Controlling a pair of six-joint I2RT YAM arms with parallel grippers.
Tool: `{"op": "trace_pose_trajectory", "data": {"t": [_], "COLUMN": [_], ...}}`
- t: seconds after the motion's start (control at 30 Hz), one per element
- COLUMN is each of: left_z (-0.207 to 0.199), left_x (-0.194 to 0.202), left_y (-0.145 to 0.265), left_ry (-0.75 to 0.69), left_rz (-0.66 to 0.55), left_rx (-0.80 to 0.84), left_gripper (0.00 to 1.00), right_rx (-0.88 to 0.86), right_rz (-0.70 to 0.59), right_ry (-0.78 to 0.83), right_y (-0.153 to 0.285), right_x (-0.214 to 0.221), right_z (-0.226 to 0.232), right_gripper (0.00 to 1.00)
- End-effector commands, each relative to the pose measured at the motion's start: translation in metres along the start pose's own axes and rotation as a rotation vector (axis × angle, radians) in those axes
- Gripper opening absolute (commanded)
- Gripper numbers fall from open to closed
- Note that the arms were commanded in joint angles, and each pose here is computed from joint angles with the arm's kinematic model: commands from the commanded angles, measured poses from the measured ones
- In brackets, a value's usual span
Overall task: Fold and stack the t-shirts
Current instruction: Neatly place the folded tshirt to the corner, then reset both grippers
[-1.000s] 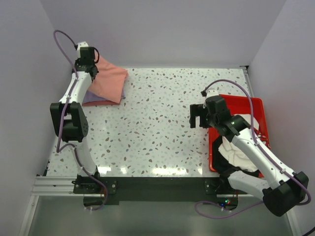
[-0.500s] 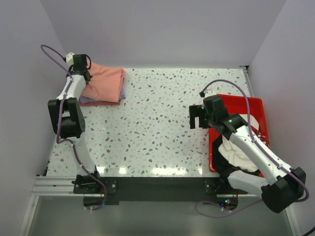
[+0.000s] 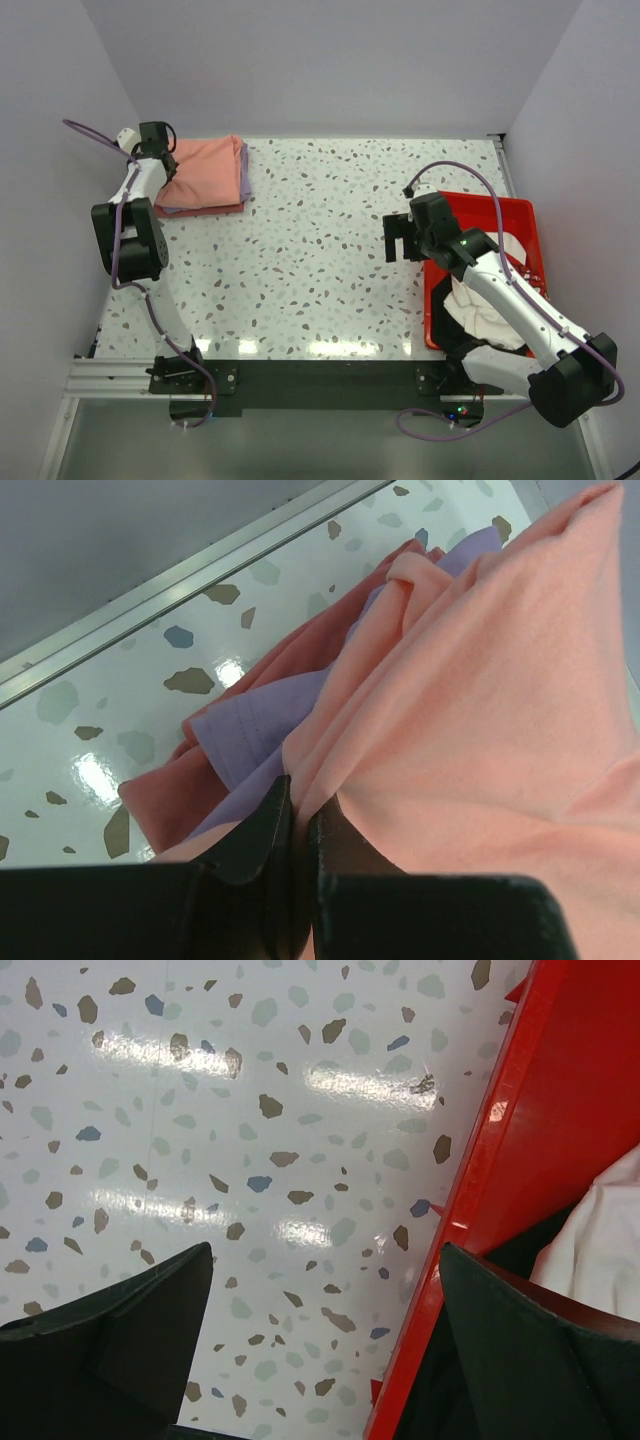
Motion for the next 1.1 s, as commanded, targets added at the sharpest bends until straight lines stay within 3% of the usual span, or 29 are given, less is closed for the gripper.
{"op": "trace_pose_trajectory", "data": {"t": [0.0, 0.1, 0.23, 0.3, 0.33, 0.37, 0.6, 0.77, 0.97, 1.07], "left_z": [0.000, 0.002, 0.000, -0.004, -0.006, -0.009, -0.018, -0.016, 0.003, 0.031], "left_x": [-0.010, -0.007, -0.015, -0.027, -0.031, -0.041, -0.086, -0.080, 0.001, 0.052], "left_y": [-0.003, -0.004, 0.005, 0.018, 0.023, 0.035, 0.105, 0.176, 0.247, 0.264], "left_ry": [0.094, 0.092, 0.082, 0.085, 0.087, 0.097, 0.052, -0.023, -0.164, -0.174], "left_rz": [-0.042, -0.025, -0.038, -0.061, -0.069, -0.088, -0.163, -0.150, -0.055, 0.059], "left_rx": [-0.022, -0.020, 0.001, 0.033, 0.043, 0.070, 0.198, 0.331, 0.487, 0.554], "left_gripper": [0.00, 0.00, 0.62, 0.76, 0.93, 1.00, 1.00, 1.00, 1.00, 1.00], "right_rx": [0.005, 0.004, 0.002, -0.002, -0.006, -0.007, 0.008, 0.013, -0.006, -0.054], "right_rz": [-0.051, -0.048, -0.049, -0.049, -0.049, -0.050, -0.077, -0.111, -0.164, -0.222], "right_ry": [0.003, 0.003, 0.005, 0.005, 0.005, 0.003, -0.008, -0.040, -0.094, -0.105], "right_y": [0.007, 0.007, 0.007, 0.007, 0.007, 0.008, 0.015, 0.022, 0.029, 0.030], "right_x": [-0.015, -0.015, -0.015, -0.015, -0.016, -0.016, -0.019, -0.020, -0.014, -0.008], "right_z": [-0.001, -0.001, -0.001, -0.001, 0.000, 0.000, -0.003, -0.004, -0.004, -0.003], "right_gripper": [0.99, 0.99, 0.99, 0.99, 0.99, 0.99, 0.99, 0.99, 0.99, 0.99]}}
Point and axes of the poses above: each gripper's point midway between its finger pads, its own y axis back along the fingers, its own z axis along the line the jaws close on, x = y × z, the point moved 9 cm from there along y, back along the fingers, and after that the axes turned 5 degrees about y, right-handed, at the moved point
